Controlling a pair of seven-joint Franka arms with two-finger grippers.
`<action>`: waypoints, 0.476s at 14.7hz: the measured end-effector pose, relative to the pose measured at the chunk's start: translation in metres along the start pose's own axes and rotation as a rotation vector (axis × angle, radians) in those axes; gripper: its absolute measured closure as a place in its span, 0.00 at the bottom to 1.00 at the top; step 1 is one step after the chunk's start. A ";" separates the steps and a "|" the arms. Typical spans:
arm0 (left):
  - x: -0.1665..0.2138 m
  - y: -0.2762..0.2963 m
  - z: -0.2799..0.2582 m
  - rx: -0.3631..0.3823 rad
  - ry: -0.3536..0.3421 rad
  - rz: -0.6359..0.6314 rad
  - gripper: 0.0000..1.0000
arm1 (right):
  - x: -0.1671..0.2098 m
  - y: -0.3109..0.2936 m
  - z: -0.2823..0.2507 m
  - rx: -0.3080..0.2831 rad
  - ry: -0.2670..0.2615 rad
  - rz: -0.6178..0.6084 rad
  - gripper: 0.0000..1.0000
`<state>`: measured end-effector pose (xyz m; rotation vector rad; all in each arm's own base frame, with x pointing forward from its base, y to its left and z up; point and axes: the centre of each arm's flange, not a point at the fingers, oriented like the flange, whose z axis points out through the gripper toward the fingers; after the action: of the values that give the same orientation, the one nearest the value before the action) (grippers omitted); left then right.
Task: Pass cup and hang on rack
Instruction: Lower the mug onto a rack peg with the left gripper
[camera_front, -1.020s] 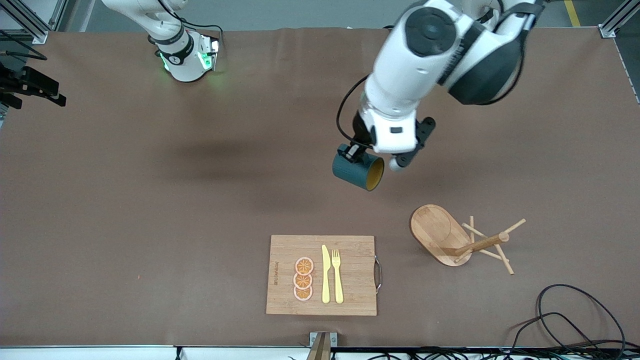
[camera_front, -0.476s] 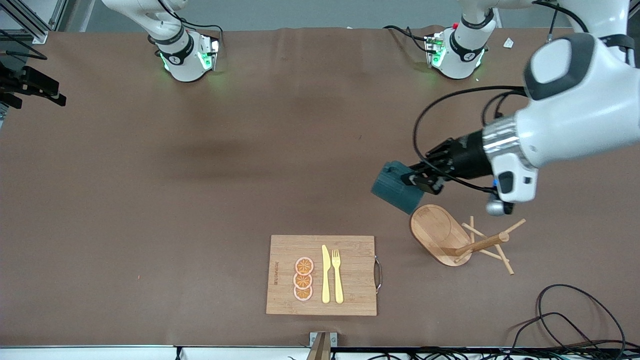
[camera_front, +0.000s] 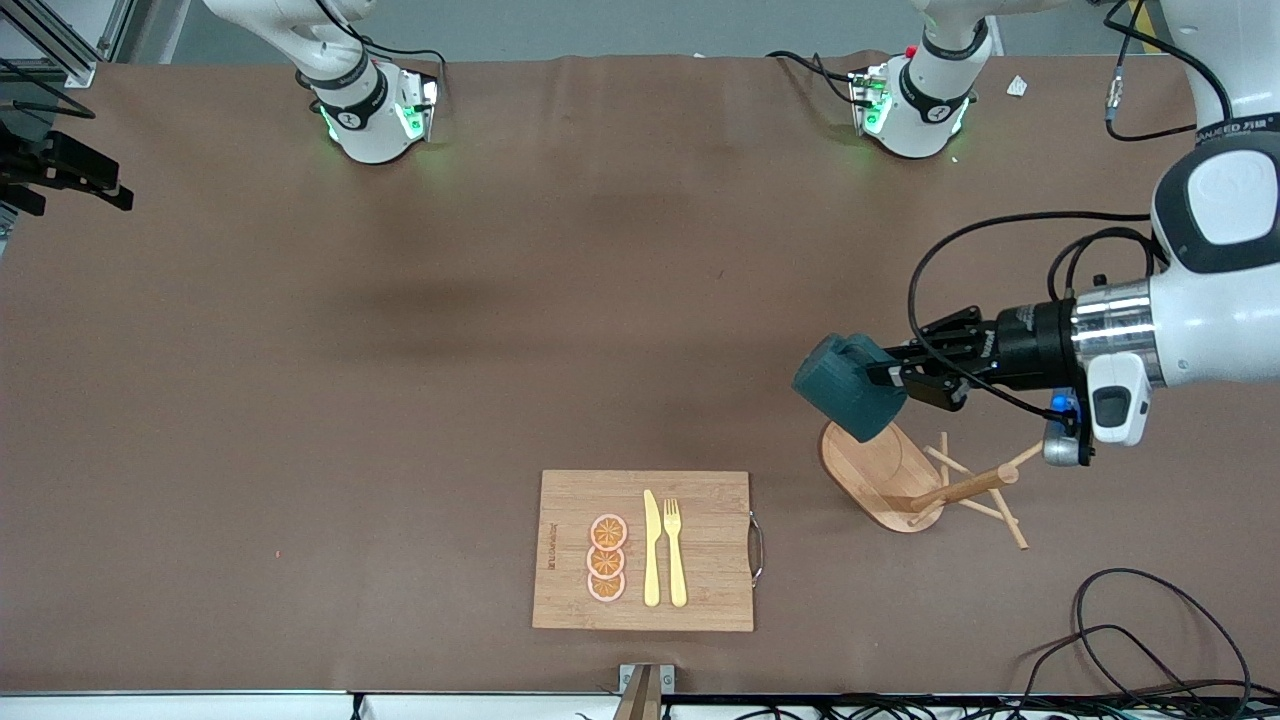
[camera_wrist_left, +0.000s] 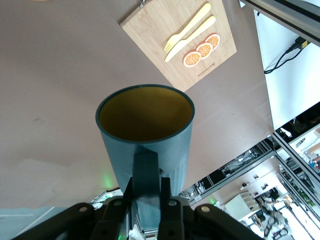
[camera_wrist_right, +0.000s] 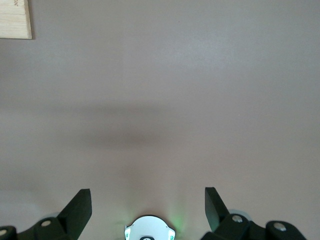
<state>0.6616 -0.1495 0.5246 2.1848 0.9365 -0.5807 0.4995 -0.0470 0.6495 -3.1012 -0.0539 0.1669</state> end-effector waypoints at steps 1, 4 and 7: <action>0.012 -0.008 0.001 0.002 -0.009 0.014 0.78 | 0.000 0.000 0.000 0.000 0.000 0.000 0.00; 0.040 -0.032 0.007 0.003 -0.038 0.045 0.79 | -0.001 0.000 0.001 0.001 -0.006 0.000 0.00; 0.064 -0.053 0.004 -0.003 -0.047 0.079 0.79 | -0.001 0.000 0.001 0.001 -0.008 0.000 0.00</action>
<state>0.6617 -0.0965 0.4609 2.1850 0.8223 -0.5904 0.4986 -0.0468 0.6489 -3.0996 -0.0541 0.1798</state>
